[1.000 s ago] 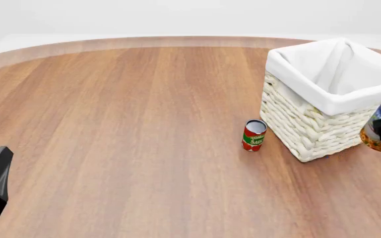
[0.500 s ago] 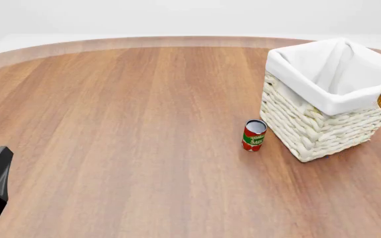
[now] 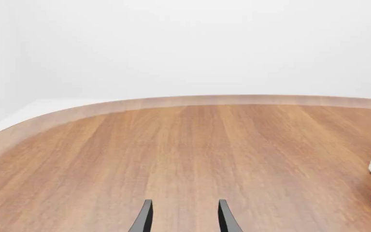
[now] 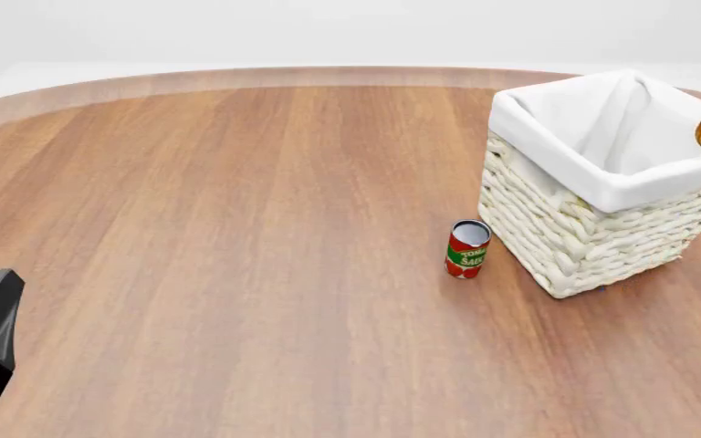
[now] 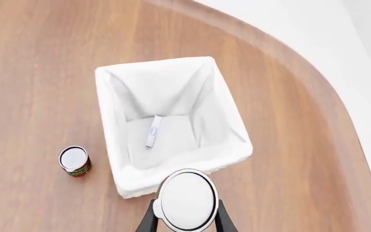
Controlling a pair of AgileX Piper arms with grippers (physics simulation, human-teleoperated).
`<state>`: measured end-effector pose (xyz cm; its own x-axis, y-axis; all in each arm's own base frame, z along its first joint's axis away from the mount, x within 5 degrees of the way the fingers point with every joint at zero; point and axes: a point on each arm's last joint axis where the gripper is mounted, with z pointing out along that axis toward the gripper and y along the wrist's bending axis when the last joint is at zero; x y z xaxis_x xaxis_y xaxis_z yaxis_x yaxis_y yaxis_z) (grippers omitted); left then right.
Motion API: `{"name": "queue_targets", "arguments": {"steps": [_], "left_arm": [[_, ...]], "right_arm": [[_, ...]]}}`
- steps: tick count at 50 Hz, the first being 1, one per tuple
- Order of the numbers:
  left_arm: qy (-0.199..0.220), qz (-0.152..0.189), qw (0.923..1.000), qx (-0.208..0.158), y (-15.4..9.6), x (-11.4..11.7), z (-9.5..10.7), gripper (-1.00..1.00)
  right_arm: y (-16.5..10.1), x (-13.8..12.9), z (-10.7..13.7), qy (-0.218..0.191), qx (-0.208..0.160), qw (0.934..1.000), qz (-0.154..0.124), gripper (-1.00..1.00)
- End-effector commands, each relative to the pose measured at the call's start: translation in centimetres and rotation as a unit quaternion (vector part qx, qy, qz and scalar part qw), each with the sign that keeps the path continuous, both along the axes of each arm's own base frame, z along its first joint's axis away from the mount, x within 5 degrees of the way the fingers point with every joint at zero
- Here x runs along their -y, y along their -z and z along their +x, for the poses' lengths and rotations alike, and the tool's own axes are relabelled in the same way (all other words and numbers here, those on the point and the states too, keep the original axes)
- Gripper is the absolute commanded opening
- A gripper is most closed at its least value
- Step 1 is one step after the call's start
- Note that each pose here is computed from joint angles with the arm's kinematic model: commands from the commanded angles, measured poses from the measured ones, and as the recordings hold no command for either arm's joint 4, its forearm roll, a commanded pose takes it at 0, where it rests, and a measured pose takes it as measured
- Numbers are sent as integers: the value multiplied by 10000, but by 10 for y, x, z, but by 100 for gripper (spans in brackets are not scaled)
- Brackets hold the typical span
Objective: Pick up the alphabet soup and the cream cheese box, and put them in the basket.
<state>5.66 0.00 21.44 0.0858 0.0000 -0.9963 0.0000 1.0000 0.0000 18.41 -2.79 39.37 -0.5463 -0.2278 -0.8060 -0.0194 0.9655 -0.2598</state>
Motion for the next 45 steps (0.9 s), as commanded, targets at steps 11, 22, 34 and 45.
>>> {"name": "queue_targets", "arguments": {"steps": [11, 22, 34, 45], "left_arm": [[0, 0, 10000, 0, 0, 0, 0, 100], [0, 0, 10000, 0, 0, 0, 0, 100], [0, 0, 10000, 0, 0, 0, 0, 100], [0, 0, 10000, 0, 0, 0, 0, 100]], "right_arm": [[-3, -5, 36, -141, 155, 9997, 126, -100], [9, -8, 58, -199, 148, 9995, 218, -100], [22, -9, 75, -226, 100, 9994, 254, -100], [42, -13, 94, -287, -29, 9991, 295, -100]]}}
